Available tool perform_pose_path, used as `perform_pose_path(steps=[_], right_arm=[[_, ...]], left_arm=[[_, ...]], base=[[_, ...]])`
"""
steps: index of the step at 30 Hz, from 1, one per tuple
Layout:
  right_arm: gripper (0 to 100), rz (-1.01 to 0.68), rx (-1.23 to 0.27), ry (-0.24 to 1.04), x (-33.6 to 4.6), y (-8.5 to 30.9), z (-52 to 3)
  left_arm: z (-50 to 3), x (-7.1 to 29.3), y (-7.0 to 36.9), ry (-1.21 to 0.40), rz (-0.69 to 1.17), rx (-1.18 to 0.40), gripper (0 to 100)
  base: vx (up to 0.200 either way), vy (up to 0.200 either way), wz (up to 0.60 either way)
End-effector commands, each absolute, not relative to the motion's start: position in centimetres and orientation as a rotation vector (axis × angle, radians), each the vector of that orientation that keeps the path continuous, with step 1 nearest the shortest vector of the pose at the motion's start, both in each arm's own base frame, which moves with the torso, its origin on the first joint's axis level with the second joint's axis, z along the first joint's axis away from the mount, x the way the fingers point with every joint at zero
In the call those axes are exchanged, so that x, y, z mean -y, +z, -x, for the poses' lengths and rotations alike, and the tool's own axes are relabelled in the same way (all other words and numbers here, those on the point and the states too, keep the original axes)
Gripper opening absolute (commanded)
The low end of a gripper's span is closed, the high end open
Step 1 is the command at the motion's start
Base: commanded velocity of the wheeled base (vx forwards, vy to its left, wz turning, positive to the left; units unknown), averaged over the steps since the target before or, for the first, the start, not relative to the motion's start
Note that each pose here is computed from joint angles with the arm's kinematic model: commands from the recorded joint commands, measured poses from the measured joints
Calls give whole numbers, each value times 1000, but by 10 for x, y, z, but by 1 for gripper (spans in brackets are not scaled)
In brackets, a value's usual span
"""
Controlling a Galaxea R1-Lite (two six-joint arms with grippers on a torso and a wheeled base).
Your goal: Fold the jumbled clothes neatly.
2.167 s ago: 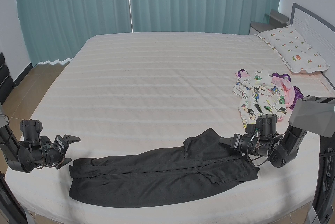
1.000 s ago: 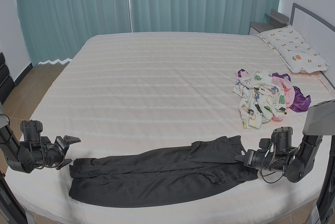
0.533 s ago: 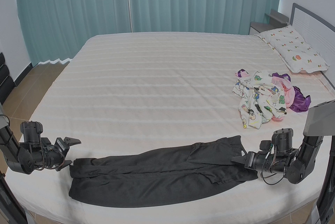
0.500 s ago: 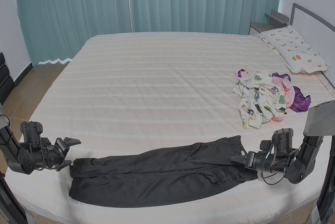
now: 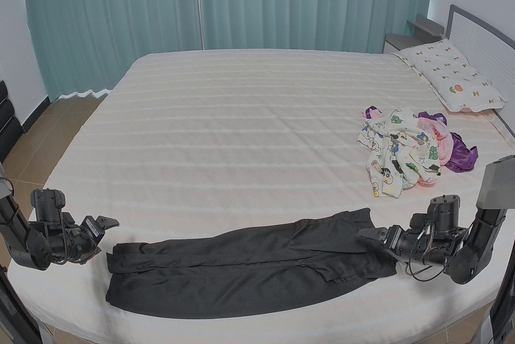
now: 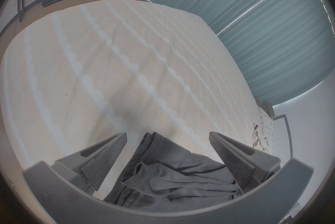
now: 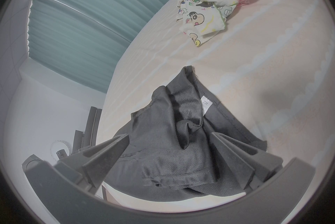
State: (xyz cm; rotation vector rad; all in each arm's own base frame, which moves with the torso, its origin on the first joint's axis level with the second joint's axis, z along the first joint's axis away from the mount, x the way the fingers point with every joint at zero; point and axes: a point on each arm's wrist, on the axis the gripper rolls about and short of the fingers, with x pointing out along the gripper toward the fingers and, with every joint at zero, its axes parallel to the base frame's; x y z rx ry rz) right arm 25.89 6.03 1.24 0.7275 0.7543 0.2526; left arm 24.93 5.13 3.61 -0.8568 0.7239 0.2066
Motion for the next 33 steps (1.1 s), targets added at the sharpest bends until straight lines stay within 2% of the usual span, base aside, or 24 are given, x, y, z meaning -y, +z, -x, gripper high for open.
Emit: perform_pose_path(steps=[1,20,21,33], right_arm=[[100,-734,-761,243,-58,11,-255],[100,-764,-777,233,-58,9,-246],[100,-764,-775,234,-58,9,-246],[100,-765,-779,233,-58,9,-245]], left_arm=[[-256,-47,27,200,849,-756,100],[-281,-41,-2,190,838,-829,100],[-282,-41,-2,191,839,-829,0],[-279,-60,2,256,893,-784,0]], base=[[0,0,0],[0,0,0],[0,0,0],[0,0,0]])
